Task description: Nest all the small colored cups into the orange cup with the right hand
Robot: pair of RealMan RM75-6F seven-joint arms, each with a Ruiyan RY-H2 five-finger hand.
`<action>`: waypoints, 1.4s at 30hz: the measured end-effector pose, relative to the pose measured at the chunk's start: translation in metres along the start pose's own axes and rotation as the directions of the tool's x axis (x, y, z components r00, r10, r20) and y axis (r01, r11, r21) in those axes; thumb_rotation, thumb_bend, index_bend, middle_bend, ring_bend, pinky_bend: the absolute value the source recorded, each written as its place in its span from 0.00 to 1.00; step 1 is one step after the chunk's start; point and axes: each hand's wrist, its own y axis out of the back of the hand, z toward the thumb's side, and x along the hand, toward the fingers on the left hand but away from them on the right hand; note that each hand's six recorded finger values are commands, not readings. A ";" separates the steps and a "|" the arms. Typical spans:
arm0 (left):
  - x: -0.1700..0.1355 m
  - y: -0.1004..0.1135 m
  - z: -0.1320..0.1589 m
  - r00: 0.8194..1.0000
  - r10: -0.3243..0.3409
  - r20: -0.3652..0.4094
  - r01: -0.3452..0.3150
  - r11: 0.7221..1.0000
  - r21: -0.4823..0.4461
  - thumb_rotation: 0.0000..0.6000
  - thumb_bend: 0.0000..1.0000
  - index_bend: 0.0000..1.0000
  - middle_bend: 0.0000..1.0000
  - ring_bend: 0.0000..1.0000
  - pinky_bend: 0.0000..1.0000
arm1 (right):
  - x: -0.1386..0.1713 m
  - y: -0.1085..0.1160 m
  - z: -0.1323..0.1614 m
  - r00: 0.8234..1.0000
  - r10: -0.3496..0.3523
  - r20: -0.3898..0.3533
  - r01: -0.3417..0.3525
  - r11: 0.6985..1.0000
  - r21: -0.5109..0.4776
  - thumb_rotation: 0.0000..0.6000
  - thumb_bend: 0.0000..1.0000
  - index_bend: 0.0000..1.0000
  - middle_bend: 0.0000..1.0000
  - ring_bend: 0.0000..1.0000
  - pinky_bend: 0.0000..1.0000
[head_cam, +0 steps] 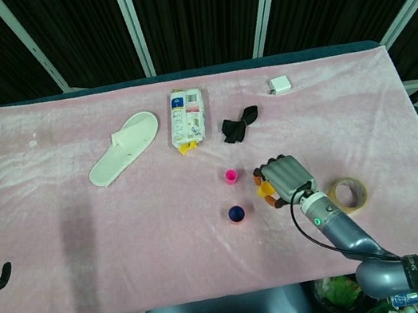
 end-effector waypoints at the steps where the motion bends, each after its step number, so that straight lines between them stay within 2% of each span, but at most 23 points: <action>1: 0.000 0.000 0.000 1.000 0.001 0.000 -0.001 1.000 -0.001 1.00 0.34 0.09 0.06 0.00 0.01 | -0.001 0.001 0.006 1.000 0.000 -0.012 0.000 1.000 -0.001 1.00 0.42 0.48 0.54 0.32 0.29; 6: 0.001 0.001 -0.001 1.000 0.000 -0.003 0.000 1.000 -0.004 1.00 0.34 0.09 0.06 0.00 0.01 | -0.007 -0.008 0.038 0.997 0.019 -0.072 -0.020 1.000 -0.018 1.00 0.42 0.48 0.54 0.32 0.29; 15: 0.001 0.001 -0.001 1.000 -0.001 -0.002 0.001 1.000 -0.008 1.00 0.34 0.09 0.06 0.00 0.01 | -0.014 -0.025 0.062 0.994 0.037 -0.104 -0.038 0.999 -0.013 1.00 0.42 0.48 0.54 0.32 0.29; 30: 0.001 0.002 -0.001 1.000 0.001 -0.003 -0.001 1.000 -0.008 1.00 0.34 0.09 0.06 0.00 0.01 | -0.016 -0.033 0.055 0.995 0.051 -0.083 -0.050 0.999 0.018 1.00 0.42 0.48 0.54 0.32 0.29; 42: 0.000 0.002 -0.002 1.000 0.003 -0.005 -0.003 1.000 -0.008 1.00 0.34 0.09 0.06 0.00 0.01 | -0.014 -0.045 0.050 0.994 0.075 -0.081 -0.075 0.997 0.000 1.00 0.41 0.47 0.51 0.32 0.29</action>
